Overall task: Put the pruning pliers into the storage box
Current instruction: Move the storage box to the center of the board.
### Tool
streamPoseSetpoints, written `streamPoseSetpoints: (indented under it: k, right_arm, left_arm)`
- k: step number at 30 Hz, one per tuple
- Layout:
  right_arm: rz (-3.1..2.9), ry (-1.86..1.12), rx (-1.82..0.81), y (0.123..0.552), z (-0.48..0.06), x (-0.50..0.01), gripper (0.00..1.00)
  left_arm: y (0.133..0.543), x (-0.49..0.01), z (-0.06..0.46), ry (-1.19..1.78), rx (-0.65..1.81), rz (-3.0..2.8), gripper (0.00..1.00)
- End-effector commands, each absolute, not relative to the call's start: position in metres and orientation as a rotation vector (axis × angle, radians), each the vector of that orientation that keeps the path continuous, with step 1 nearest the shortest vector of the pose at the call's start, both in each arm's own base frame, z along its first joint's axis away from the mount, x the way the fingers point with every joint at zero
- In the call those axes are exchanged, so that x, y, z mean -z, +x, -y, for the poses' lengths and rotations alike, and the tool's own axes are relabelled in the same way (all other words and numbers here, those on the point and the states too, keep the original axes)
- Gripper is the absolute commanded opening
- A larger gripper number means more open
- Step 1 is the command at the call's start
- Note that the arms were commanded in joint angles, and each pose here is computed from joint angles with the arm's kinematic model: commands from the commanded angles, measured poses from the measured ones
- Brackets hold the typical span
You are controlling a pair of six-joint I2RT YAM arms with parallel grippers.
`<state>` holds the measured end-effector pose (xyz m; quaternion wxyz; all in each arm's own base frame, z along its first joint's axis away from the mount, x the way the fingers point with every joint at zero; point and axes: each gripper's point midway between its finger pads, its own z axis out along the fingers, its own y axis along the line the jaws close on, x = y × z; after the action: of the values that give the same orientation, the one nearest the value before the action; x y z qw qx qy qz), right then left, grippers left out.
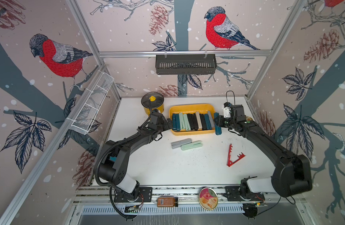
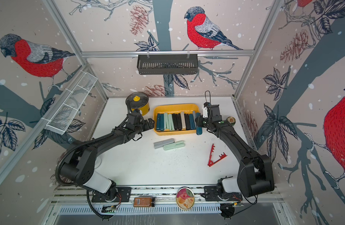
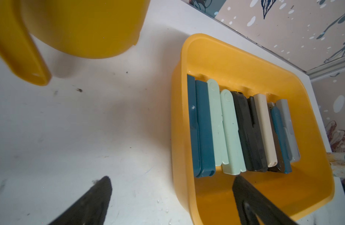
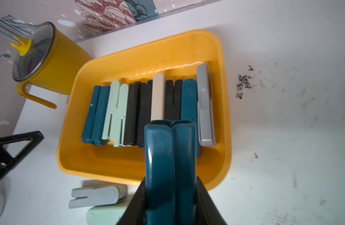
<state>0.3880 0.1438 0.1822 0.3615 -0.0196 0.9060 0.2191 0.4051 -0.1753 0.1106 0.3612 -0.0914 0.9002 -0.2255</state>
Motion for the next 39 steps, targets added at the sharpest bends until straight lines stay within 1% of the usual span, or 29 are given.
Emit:
streamPoseSetpoints:
  k: [1,4,7,9,13,16,25,29,35,37,39]
  right_arm:
    - [-2.259,-0.027,-0.606,0.413,-0.164,-0.202,0.23]
    - [-2.261,-0.038,-0.573,0.432,-0.187,-0.203,0.23]
    - [-2.271,-0.068,-0.558,0.447,-0.217,-0.199,0.24]
    - [-2.289,-0.076,-0.554,0.456,-0.234,-0.191,0.24]
    - [-2.327,-0.102,-0.547,0.468,-0.26,-0.171,0.25]
    - [-2.35,-0.115,-0.522,0.474,-0.27,-0.16,0.25]
    - [-2.399,-0.129,-0.527,0.474,-0.288,-0.136,0.27]
    - [-2.422,-0.152,-0.541,0.473,-0.303,-0.126,0.28]
    - [-2.468,-0.196,-0.52,0.475,-0.319,-0.108,0.3]
    - [-2.497,-0.212,-0.48,0.475,-0.321,-0.096,0.32]
    - [-2.518,-0.226,-0.436,0.476,-0.321,-0.088,0.36]
  left_arm:
    - [0.416,-0.122,0.197,-0.198,0.737,-2.292,0.97]
    - [0.423,-0.119,0.206,-0.194,0.783,-2.315,0.97]
    - [0.421,-0.105,0.215,-0.189,0.84,-2.354,0.96]
    - [0.427,-0.115,0.227,-0.168,0.92,-2.327,0.95]
    - [0.425,-0.123,0.246,-0.118,1.075,-2.291,0.93]
    - [0.424,-0.131,0.255,-0.081,1.15,-2.257,0.92]
    - [0.417,-0.137,0.275,-0.042,1.256,-2.223,0.91]
    - [0.42,-0.134,0.268,-0.083,1.221,-2.237,0.91]
    - [0.412,-0.127,0.241,-0.147,1.147,-2.25,0.93]
    - [0.411,-0.124,0.23,-0.167,1.108,-2.259,0.94]
    - [0.408,-0.122,0.221,-0.18,1.078,-2.27,0.94]
